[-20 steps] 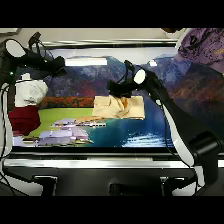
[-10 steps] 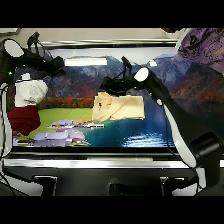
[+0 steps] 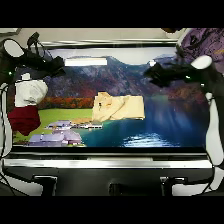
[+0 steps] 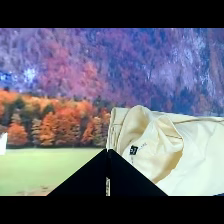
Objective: Fold the clothes and pants, and hang the long-sleeved shirts on hangers.
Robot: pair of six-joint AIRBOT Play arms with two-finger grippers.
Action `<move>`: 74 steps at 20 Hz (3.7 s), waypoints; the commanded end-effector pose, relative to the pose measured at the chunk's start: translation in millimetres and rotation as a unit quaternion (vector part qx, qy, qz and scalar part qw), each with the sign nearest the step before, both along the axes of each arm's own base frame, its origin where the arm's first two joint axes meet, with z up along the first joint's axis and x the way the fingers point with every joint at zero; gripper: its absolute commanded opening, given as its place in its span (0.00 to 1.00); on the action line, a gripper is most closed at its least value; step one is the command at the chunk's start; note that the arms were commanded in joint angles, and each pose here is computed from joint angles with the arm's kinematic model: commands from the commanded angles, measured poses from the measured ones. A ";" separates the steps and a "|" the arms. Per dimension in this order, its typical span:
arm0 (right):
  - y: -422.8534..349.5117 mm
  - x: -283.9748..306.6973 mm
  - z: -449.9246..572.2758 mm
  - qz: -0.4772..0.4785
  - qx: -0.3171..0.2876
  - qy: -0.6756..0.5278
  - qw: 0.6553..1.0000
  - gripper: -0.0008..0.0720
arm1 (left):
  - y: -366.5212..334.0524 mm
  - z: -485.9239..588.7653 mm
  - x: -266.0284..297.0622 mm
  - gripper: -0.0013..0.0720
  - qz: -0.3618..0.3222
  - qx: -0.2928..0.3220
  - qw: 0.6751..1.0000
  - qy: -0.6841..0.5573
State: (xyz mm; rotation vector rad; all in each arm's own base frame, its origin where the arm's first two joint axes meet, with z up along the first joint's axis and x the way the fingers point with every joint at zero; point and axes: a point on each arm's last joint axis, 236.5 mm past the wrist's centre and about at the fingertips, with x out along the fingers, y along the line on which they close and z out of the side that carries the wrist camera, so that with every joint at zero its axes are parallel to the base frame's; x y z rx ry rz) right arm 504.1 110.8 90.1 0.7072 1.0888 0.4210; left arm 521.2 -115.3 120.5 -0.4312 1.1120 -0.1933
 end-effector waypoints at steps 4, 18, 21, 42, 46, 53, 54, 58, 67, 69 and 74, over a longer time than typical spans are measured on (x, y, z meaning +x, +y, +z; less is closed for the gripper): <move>-53.6 -55.6 -117.9 0.009 0.068 0.149 0.986 0.75 | 0.7 0.4 0.3 0.04 0.001 0.000 1.000 -0.001; 18.8 -57.8 -190.6 0.054 0.099 0.186 0.976 0.59 | 2.4 -0.9 0.9 0.04 0.002 0.004 1.000 -0.001; 25.9 -54.4 -188.3 0.047 0.106 0.186 0.976 0.22 | 3.3 -1.3 2.1 0.04 0.003 0.006 1.000 -0.002; -107.9 89.8 74.1 -0.200 0.156 -0.022 0.967 0.05 | 2.7 -4.4 -4.8 0.04 -0.002 0.007 1.000 0.013; -167.6 96.7 95.2 -0.271 0.163 -0.061 0.947 0.05 | 2.7 -4.4 -4.8 0.04 -0.002 0.007 1.000 0.013; -290.8 70.8 103.6 -0.372 0.129 -0.093 0.914 0.05 | 2.8 -4.4 -4.8 0.04 -0.002 0.007 1.000 0.013; -307.6 64.0 105.7 -0.385 0.126 -0.096 0.909 0.05 | 3.0 -4.4 -4.6 0.04 -0.002 0.007 1.000 0.012; -357.8 28.1 105.3 -0.421 0.119 -0.079 0.895 0.05 | 3.0 -4.4 -4.7 0.04 -0.002 0.007 1.000 0.013; -424.6 -109.5 28.5 -0.507 0.043 0.048 0.860 0.05 | 3.0 -4.4 -4.6 0.04 -0.002 0.007 1.000 0.012; -425.5 -146.8 2.9 -0.536 0.046 0.063 0.841 0.05 | 3.1 -4.4 -4.7 0.04 -0.002 0.008 1.000 0.013; -385.3 -204.0 -69.7 -0.568 0.048 0.123 0.813 0.05 | 2.8 -4.5 -4.9 0.04 -0.002 0.007 1.000 0.013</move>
